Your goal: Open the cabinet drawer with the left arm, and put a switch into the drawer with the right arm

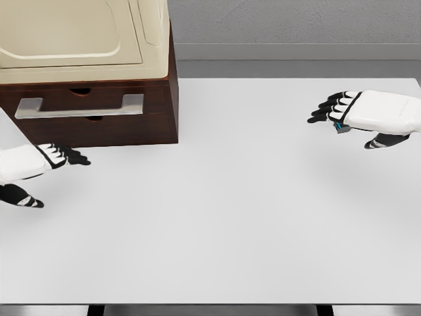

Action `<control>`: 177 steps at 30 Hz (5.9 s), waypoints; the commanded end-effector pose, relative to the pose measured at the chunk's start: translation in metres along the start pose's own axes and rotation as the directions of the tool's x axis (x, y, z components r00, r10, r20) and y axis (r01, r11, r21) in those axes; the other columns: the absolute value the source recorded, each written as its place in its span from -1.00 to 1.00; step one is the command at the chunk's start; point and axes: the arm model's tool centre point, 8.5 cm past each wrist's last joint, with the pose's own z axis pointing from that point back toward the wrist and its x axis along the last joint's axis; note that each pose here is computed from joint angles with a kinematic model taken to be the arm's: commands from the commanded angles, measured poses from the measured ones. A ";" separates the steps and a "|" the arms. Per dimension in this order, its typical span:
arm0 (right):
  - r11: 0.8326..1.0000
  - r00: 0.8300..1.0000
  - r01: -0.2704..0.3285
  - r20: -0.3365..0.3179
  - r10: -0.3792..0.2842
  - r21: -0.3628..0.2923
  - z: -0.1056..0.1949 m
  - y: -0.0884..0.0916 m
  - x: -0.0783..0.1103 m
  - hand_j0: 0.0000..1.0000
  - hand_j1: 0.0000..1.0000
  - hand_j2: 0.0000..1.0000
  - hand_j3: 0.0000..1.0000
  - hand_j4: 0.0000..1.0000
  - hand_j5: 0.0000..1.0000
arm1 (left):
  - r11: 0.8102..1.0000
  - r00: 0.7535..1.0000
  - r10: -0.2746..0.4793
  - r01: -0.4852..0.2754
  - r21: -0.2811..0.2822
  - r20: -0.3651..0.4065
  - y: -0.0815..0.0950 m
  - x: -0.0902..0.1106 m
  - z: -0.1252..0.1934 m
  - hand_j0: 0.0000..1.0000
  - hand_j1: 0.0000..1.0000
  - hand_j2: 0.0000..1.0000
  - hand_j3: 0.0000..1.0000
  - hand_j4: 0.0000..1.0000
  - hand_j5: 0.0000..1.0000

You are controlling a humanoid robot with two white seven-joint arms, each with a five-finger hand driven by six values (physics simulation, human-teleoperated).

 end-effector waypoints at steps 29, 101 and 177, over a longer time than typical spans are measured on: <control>0.989 0.968 0.125 -0.226 -0.104 0.080 -0.033 0.025 -0.091 1.00 1.00 1.00 1.00 1.00 1.00 | 0.966 0.971 0.237 -0.239 0.100 0.034 0.093 0.023 0.008 1.00 1.00 1.00 1.00 1.00 1.00; 0.943 0.926 0.256 -0.333 -0.176 0.214 -0.085 0.057 -0.126 1.00 1.00 1.00 1.00 1.00 1.00 | 0.947 0.948 0.289 -0.304 -0.109 -0.132 0.075 0.012 0.002 1.00 1.00 1.00 1.00 1.00 1.00; 0.941 0.921 0.268 -0.342 -0.187 0.208 -0.085 0.056 -0.129 0.64 0.64 0.64 0.64 0.64 0.64 | 0.939 0.947 0.316 -0.320 -0.128 -0.051 0.059 0.027 0.106 1.00 1.00 1.00 1.00 1.00 1.00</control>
